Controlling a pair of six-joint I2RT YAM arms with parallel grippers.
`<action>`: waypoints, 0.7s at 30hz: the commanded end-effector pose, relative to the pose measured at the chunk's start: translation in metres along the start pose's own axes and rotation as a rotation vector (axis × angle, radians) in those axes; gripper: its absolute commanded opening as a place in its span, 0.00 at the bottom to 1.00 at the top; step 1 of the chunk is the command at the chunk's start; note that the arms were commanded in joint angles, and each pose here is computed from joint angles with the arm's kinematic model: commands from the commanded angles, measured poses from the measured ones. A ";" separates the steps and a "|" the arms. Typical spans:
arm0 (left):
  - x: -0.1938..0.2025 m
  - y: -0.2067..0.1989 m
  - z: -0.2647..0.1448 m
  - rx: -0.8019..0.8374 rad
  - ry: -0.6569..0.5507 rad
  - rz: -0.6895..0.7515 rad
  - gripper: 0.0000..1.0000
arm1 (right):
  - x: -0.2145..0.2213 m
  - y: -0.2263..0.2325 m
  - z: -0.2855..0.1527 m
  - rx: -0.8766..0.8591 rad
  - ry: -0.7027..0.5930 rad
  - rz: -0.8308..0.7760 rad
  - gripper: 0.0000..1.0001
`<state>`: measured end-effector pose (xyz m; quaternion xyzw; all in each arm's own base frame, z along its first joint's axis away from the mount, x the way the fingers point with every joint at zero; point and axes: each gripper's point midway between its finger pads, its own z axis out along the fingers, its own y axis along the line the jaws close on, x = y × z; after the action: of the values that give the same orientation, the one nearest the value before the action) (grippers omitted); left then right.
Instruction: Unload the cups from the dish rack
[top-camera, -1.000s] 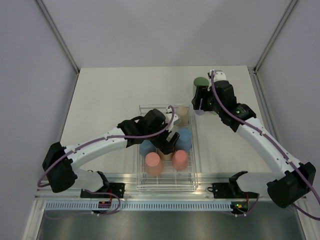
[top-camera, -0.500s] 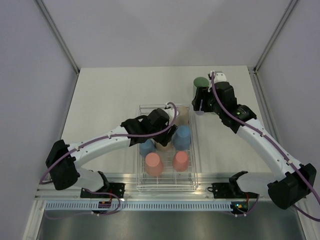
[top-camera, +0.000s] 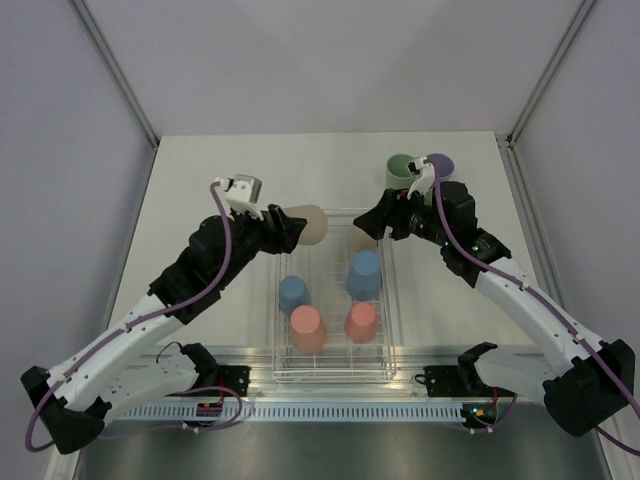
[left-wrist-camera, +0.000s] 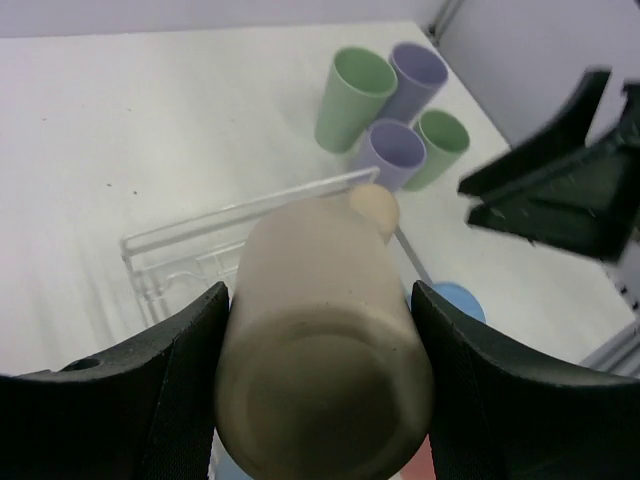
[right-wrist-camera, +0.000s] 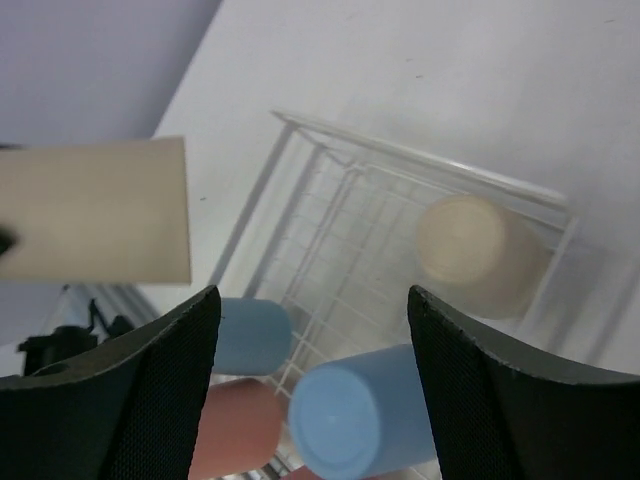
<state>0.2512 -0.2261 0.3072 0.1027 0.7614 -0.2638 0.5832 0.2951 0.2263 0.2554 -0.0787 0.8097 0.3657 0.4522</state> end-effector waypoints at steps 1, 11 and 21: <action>-0.029 -0.001 -0.001 0.123 -0.144 -0.234 0.02 | -0.014 0.064 -0.015 -0.339 -0.065 0.006 0.81; -0.029 -0.023 -0.024 0.578 -0.286 -0.542 0.02 | -0.006 0.103 -0.029 -0.643 -0.051 0.106 0.84; -0.037 -0.032 -0.021 0.720 -0.314 -0.657 0.02 | -0.006 0.104 -0.029 -0.662 -0.069 0.097 0.83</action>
<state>0.2470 -0.2367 0.3245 -0.0093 0.5758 -0.6397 0.5091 0.2389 0.2801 0.3032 -0.1435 0.6696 0.6156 0.3900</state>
